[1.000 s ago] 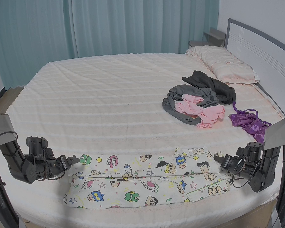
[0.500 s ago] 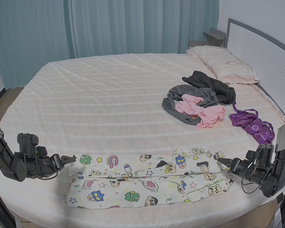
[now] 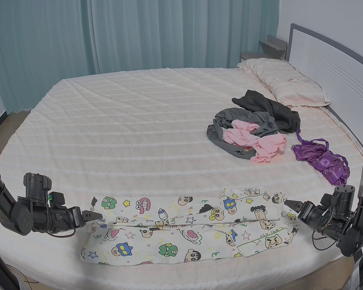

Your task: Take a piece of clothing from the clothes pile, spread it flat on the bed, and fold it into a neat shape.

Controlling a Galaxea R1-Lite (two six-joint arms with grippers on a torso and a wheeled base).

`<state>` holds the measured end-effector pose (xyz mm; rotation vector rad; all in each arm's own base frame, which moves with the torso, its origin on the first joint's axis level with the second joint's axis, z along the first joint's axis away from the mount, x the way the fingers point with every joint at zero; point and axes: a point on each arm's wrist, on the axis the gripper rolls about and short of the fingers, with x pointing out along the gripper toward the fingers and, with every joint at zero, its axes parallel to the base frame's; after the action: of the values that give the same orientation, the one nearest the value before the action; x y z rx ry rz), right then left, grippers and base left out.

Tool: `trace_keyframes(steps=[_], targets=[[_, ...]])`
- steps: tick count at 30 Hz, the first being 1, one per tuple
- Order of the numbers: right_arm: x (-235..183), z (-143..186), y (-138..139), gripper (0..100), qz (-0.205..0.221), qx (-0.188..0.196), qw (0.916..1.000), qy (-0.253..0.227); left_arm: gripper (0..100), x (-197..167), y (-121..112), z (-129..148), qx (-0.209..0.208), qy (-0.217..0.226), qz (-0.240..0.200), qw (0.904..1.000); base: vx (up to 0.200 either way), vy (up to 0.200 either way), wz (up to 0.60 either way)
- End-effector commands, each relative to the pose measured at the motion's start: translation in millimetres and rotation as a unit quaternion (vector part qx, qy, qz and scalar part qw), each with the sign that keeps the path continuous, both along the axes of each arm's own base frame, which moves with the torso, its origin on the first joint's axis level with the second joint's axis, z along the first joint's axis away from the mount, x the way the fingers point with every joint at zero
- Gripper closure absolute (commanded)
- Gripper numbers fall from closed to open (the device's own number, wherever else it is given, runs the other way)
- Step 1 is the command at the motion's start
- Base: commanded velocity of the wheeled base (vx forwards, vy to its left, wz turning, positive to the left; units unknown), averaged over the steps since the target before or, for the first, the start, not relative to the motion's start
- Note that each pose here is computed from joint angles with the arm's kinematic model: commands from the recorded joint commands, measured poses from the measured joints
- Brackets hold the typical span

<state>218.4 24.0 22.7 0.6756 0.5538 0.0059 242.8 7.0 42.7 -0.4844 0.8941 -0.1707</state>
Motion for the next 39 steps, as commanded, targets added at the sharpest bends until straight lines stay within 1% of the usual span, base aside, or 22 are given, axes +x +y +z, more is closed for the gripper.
trace_keyframes(steps=[1, 4, 5, 6, 9, 15, 17, 20, 22, 26, 27, 30, 31, 38, 39], targets=[[-4.1, 1.8, 1.5, 0, -0.002, 0.009, 1.0000, 0.002, 0, 2.2, -3.8, -0.2, 0.006, -0.004, -0.013, 0.9999, 0.000, 0.000, 0.00], [-4.8, 3.8, 1.2, 0, -0.006, 0.008, 0.9999, -0.002, 0, 5.7, -7.2, -8.1, 0.020, 0.004, -0.031, 0.9993, 0.000, 0.000, 0.00], [-4.8, 3.8, 1.2, 0, -0.006, 0.008, 0.9999, -0.002, 0, 5.7, -7.2, -8.1, 0.020, 0.004, -0.031, 0.9993, 0.000, 0.000, 0.00], [-4.6, 4.8, 1.4, 0, -0.008, 0.008, 0.9999, -0.004, 0, 10.7, -10.8, -13.2, 0.032, 0.009, -0.033, 0.9989, 0.000, 0.000, 0.00], [-4.7, 4.7, 1.0, 0, -0.010, 0.007, 0.9999, -0.004, 0, 16.5, -16.4, -21.3, 0.046, 0.020, -0.036, 0.9981, 0.000, 0.000, 0.00], [-5.1, 4.5, 1.3, 0, -0.010, 0.008, 0.9999, -0.003, 0, 22.4, -30.9, -32.3, 0.051, 0.033, -0.061, 0.9963, 0.000, 0.000, 0.00], [-4.7, 4.7, 1.4, 0, -0.010, 0.008, 0.9999, -0.003, 0, 23.1, -32.7, -33.6, 0.055, 0.034, -0.062, 0.9960, 0.000, 0.000, 0.00], [-5.1, 4.5, 2.0, 0, -0.008, 0.008, 0.9999, -0.003, 0, 26.6, -37.7, -38.5, 0.076, 0.038, -0.057, 0.9947, 0.000, 0.000, 0.00], [-5.2, 4.2, 3.0, 0, -0.006, 0.008, 0.9999, -0.002, 0, 25.6, -37.8, -37.6, 0.086, 0.039, -0.050, 0.9942, 0.000, 0.000, 0.00], [-5.2, 3.9, 3.3, 0, -0.005, 0.008, 1.0000, -0.001, 0, 23.1, -37.2, -33.5, 0.086, 0.035, -0.049, 0.9945, 0.000, 0.000, 0.00], [-5.2, 3.6, 3.3, 0, -0.005, 0.008, 1.0000, 0.000, 0, 21.3, -34.1, -21.8, 0.086, 0.019, -0.040, 0.9953, 0.000, 0.000, 0.00], [-5.2, 3.2, 3.3, 0, -0.005, 0.008, 1.0000, 0.000, 0, 19.4, -29.4, -13.6, 0.086, 0.013, -0.032, 0.9957, 0.000, 0.000, 0.00], [-5.2, 3.2, 3.3, 0, -0.005, 0.008, 1.0000, 0.000, 0, 18.0, -25.3, -6.5, 0.087, 0.012, -0.024, 0.9959, 0.000, 0.000, 0.00], [-5.0, 1.9, 3.3, 0, -0.005, 0.008, 0.9999, 0.004, 0, 21.3, -23.1, -5.6, 0.093, 0.014, -0.016, 0.9955, 0.000, 0.000, 0.00], [-4.9, 0.6, 3.4, 0, -0.005, 0.007, 0.9999, 0.007, 0, 23.6, -23.6, -8.1, 0.100, 0.016, -0.012, 0.9947, 0.000, 0.000, 0.00]])
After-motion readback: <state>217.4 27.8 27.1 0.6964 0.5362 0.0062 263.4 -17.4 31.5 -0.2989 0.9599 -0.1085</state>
